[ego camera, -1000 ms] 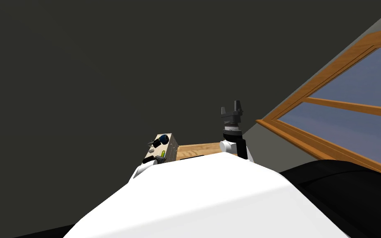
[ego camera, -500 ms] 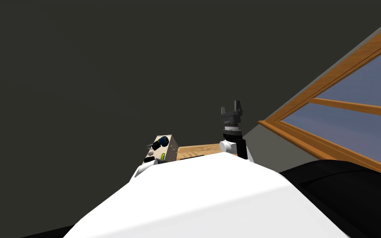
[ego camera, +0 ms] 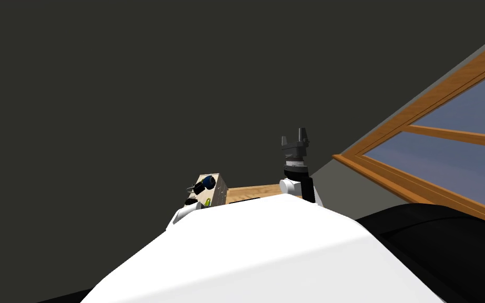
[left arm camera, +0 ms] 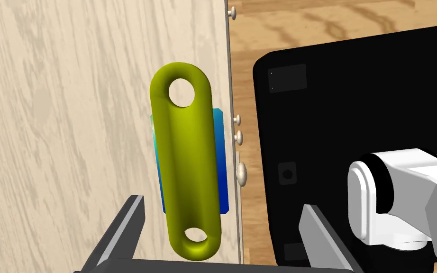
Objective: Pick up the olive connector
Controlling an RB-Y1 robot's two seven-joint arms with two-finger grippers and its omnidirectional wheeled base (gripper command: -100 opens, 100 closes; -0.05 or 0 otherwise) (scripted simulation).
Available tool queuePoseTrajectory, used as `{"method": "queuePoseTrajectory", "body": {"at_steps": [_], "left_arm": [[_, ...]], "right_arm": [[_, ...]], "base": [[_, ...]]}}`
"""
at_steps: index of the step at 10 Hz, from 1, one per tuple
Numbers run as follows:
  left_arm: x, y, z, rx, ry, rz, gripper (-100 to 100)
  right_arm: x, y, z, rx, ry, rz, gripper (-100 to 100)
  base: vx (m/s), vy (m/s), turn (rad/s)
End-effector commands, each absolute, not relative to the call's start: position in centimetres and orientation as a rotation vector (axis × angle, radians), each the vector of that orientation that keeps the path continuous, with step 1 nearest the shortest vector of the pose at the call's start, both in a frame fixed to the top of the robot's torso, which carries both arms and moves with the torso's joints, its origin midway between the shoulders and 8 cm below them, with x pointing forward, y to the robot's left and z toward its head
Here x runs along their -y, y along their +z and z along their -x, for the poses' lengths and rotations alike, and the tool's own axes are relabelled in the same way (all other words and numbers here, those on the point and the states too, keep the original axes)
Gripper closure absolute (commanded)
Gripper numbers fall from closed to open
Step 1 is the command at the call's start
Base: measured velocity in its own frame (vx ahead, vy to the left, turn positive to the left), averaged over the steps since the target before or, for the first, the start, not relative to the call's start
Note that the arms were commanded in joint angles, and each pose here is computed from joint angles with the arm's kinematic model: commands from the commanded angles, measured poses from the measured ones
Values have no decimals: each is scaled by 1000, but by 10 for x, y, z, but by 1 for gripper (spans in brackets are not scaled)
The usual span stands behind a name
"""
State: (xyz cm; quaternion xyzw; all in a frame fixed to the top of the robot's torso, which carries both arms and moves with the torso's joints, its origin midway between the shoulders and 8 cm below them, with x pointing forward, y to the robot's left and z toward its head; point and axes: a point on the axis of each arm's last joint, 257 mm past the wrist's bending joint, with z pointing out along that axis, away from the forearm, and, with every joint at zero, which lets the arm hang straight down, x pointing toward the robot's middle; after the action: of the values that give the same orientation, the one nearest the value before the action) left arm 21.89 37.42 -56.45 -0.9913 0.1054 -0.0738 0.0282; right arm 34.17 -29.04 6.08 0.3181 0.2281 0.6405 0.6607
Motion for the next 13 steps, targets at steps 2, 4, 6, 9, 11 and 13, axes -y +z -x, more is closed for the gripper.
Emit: {"method": "queuePoseTrajectory", "body": {"at_steps": [2,4,6,9,11,13], "left_arm": [[-371,-570,-204,-266,-117,3099,-100],[-370,-572,-196,-230,-51,3118,-100],[-370,-573,-196,-228,-47,3118,-100],[-368,-583,-191,-237,-43,3119,-100],[-366,-593,-185,-250,-44,3118,-100],[-365,-593,-183,-252,-41,3118,-100]], "right_arm": [[290,61,-342,-516,1449,-720,0],[290,61,-342,-516,1449,-720,0],[290,61,-342,-516,1449,-720,0],[290,61,-342,-516,1449,-720,0],[290,61,-342,-516,1449,-720,0],[290,61,-342,-516,1449,-720,0]], "base": [[79,42,-1],[79,56,-3],[45,24,0],[24,2,26],[41,0,39],[30,1,23]]}}
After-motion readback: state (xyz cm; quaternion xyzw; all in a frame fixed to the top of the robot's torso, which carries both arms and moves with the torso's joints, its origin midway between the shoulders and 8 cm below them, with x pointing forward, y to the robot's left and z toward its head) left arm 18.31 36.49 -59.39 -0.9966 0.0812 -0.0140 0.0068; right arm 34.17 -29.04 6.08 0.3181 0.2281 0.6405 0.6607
